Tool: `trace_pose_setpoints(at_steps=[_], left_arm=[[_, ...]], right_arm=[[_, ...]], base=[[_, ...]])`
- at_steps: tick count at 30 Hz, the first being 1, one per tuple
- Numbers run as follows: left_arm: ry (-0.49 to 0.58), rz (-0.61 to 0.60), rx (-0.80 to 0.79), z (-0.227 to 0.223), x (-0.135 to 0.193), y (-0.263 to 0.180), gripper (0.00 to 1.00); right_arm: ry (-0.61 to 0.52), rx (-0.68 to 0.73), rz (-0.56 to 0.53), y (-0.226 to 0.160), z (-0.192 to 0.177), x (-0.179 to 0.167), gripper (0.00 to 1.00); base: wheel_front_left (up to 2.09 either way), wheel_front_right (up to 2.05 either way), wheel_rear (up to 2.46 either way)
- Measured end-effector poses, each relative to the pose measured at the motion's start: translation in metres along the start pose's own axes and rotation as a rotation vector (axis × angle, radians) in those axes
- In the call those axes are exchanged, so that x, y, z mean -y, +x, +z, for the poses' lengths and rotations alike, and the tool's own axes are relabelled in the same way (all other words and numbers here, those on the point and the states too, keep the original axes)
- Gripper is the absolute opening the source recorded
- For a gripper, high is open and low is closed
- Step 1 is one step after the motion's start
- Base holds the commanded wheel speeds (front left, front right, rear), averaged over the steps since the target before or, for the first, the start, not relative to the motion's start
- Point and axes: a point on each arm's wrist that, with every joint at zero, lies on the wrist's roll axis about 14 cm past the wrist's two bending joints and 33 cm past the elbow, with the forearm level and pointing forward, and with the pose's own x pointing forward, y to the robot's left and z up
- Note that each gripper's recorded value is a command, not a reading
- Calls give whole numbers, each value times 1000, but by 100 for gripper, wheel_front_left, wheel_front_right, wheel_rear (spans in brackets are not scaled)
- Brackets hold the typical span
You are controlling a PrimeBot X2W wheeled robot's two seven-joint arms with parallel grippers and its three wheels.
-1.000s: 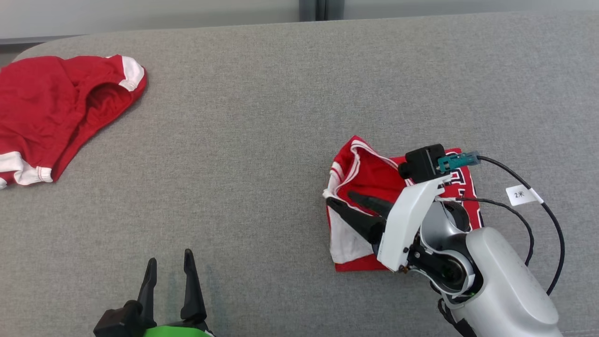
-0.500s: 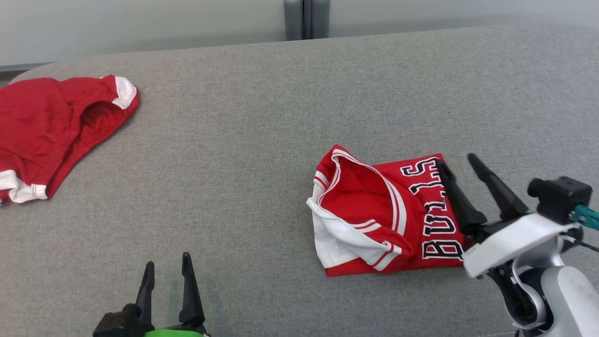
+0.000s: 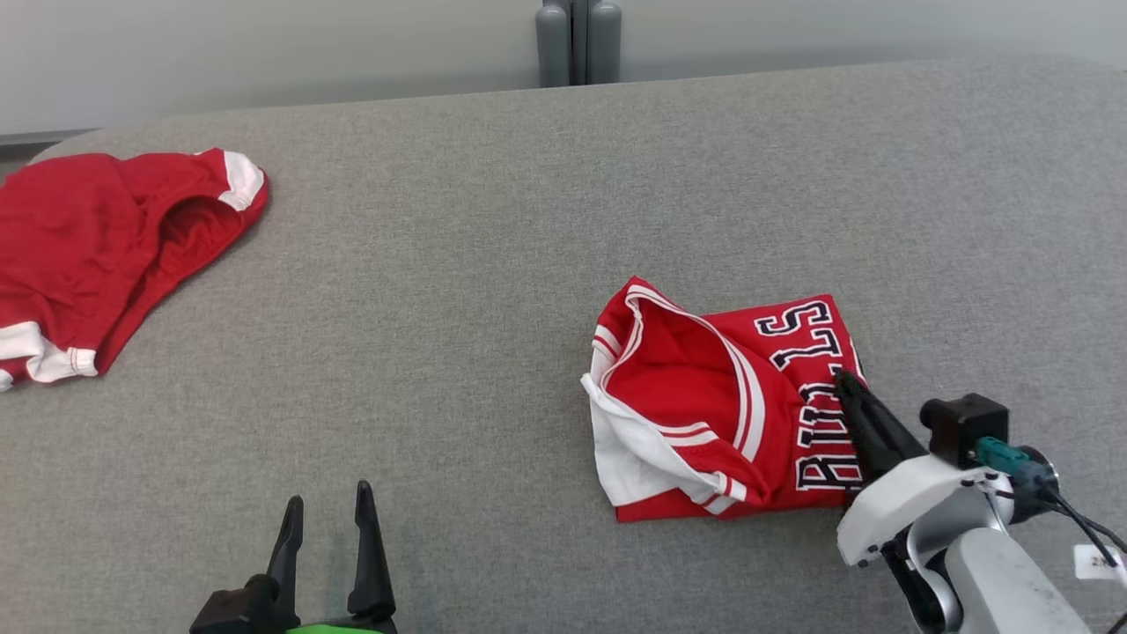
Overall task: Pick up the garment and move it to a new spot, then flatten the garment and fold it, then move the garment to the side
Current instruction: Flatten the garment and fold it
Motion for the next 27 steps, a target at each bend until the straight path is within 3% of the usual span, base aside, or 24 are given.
trace_pose_setpoints(at_steps=[8,15,21,27], left_arm=[[3,41,-7,-2,-13,-4,100],[-8,67,-2,-1,-19,-9,100],[-21,79,10,3,-21,-12,100],[-26,83,11,3,-22,-11,100]], right_arm=[[-59,-188,165,19,-50,-60,0],[-103,-212,311,24,-54,-111,0],[-110,-187,305,29,-43,-113,0],[-117,-217,213,19,-45,-78,0]], base=[[0,0,0],[0,0,0],[0,0,0],[0,0,0]])
